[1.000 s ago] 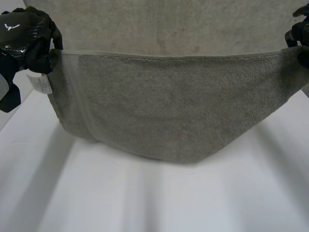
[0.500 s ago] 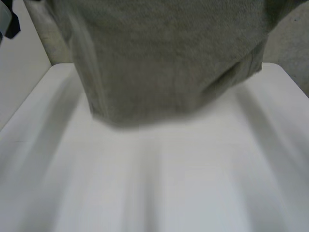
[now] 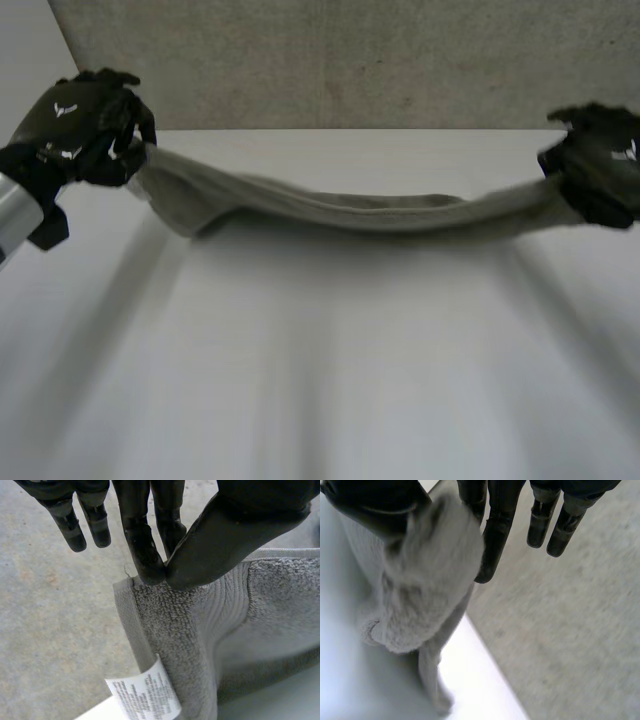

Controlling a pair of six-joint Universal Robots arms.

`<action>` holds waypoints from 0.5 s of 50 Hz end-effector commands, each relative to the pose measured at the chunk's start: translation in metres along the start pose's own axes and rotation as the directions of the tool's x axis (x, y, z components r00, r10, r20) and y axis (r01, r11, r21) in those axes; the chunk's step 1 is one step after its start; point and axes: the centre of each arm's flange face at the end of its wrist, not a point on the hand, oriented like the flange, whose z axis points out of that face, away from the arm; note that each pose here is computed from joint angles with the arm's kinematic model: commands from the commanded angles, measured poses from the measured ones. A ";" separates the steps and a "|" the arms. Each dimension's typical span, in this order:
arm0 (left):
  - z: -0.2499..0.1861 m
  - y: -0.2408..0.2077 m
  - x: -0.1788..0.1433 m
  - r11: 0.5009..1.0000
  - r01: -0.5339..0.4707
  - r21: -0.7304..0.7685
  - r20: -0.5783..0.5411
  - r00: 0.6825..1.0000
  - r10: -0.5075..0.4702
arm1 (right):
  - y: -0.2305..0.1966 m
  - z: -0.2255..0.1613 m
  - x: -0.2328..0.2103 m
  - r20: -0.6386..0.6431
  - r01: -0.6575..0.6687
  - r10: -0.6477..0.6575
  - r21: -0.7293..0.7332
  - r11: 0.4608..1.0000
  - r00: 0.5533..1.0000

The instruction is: Fold the towel.

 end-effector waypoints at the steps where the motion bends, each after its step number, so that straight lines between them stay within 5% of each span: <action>1: -0.033 -0.007 0.003 1.000 -0.011 0.007 0.010 1.000 0.011 | 0.019 -0.037 0.000 0.053 -0.065 0.072 -0.119 0.991 0.996; 16: -0.048 -0.014 0.009 1.000 0.003 -0.013 -0.017 1.000 -0.003 | -0.011 -0.059 -0.022 0.231 -0.020 0.069 -0.207 0.978 0.971; 25: -0.016 0.023 0.000 0.992 0.075 -0.101 -0.058 0.995 -0.081 | -0.007 -0.035 -0.017 0.290 -0.023 0.091 -0.227 0.974 0.953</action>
